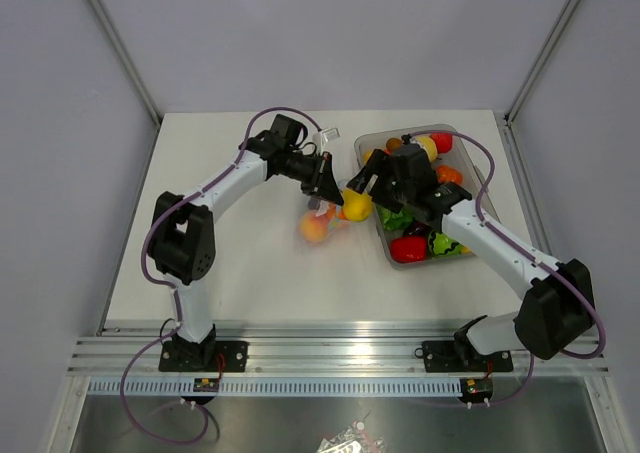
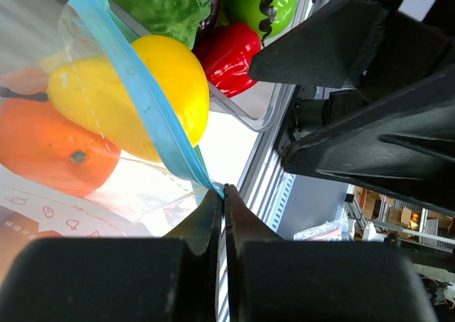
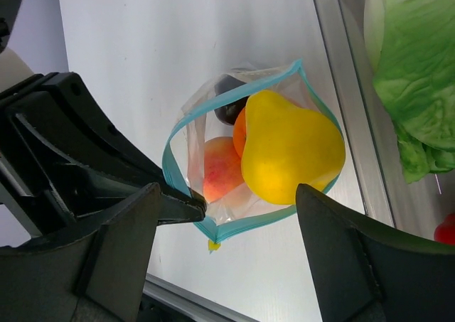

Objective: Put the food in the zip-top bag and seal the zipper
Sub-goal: Pick up the fake fruit from the zipper food storage bag.

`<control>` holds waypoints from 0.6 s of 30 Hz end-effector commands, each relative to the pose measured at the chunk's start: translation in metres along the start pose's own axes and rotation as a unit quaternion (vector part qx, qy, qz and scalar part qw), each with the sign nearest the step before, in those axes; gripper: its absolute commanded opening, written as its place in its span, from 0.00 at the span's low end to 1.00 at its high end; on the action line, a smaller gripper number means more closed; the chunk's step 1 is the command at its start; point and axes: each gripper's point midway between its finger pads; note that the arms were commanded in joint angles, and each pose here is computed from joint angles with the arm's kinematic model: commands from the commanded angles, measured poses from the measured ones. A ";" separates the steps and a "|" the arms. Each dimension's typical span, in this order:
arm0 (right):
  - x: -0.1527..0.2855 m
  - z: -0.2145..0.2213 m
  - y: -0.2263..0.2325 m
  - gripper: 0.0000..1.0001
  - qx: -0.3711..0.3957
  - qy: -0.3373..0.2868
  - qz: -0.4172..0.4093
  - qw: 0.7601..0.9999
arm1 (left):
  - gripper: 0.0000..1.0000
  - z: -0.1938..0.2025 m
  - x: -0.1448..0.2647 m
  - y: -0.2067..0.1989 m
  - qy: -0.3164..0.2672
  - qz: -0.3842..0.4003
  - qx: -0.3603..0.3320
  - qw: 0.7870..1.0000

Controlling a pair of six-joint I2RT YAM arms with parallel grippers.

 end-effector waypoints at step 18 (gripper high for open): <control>-0.030 0.012 -0.028 0.89 0.056 0.043 0.049 0.996 | 0.00 -0.015 0.017 -0.035 -0.033 0.043 -0.047 0.997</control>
Point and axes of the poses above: each gripper's point midway between its finger pads, its own x axis back along the fingers, its own y axis along the line the jaws close on, z = x × y, and after that the axes turned 4 degrees about x, right-handed
